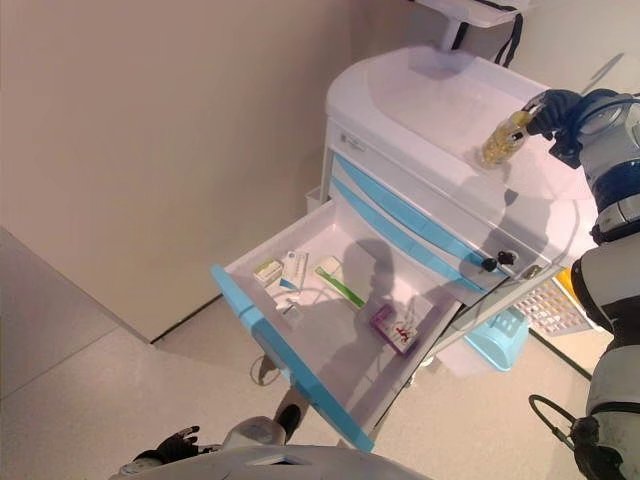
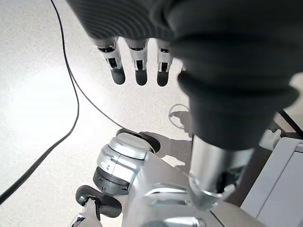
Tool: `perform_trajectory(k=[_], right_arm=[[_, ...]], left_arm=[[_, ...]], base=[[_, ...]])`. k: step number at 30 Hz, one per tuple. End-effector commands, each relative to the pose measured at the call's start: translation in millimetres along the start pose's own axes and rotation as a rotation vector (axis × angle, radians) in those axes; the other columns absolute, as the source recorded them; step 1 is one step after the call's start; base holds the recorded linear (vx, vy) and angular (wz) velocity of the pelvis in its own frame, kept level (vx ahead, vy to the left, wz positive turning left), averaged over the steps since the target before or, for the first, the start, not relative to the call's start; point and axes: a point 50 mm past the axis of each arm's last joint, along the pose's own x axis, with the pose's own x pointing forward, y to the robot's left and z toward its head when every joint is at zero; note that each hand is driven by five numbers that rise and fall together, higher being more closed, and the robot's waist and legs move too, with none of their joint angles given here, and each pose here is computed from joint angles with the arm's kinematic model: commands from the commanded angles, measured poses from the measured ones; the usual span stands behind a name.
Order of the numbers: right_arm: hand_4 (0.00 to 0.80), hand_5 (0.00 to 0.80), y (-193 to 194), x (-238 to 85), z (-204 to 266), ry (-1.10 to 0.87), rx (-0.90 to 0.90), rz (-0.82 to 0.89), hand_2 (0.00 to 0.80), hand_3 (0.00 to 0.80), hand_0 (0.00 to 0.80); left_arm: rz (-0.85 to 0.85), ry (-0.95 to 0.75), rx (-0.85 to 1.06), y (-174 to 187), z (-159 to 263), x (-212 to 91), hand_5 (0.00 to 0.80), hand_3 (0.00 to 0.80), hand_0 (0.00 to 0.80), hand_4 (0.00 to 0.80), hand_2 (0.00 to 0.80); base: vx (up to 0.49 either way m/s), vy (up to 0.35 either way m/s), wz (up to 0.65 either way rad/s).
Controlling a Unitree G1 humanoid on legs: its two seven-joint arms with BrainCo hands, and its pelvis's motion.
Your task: Open the drawer and pick up the medicine
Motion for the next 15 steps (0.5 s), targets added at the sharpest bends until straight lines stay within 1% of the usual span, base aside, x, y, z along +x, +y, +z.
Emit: perform_trajectory(k=[1, 7, 15], right_arm=[[0.8, 0.8, -70.9, -31.8, 4.0, 0.005, -0.019, -0.278, 0.8, 0.8, 0.8], [0.8, 0.8, -80.2, -37.1, 0.0, -0.009, 0.033, -0.393, 0.8, 0.8, 0.8], [0.8, 0.8, -77.5, -36.9, -11.9, 0.037, 0.021, -0.389, 0.8, 0.8, 0.8]], left_arm=[[0.025, -0.009, 0.037, 16.3, -1.4, -3.8, 0.0, 0.0, 0.0, 0.0, 0.0], [0.028, -0.007, 0.055, 19.0, -2.5, -4.5, 0.0, 0.0, 0.0, 0.0, 0.0], [0.027, -0.007, 0.066, 20.5, -5.9, -5.7, 0.0, 0.0, 0.0, 0.0, 0.0]], base=[[0.033, -0.039, 0.01], [0.033, -0.019, 0.01], [0.043, -0.009, 0.02]])
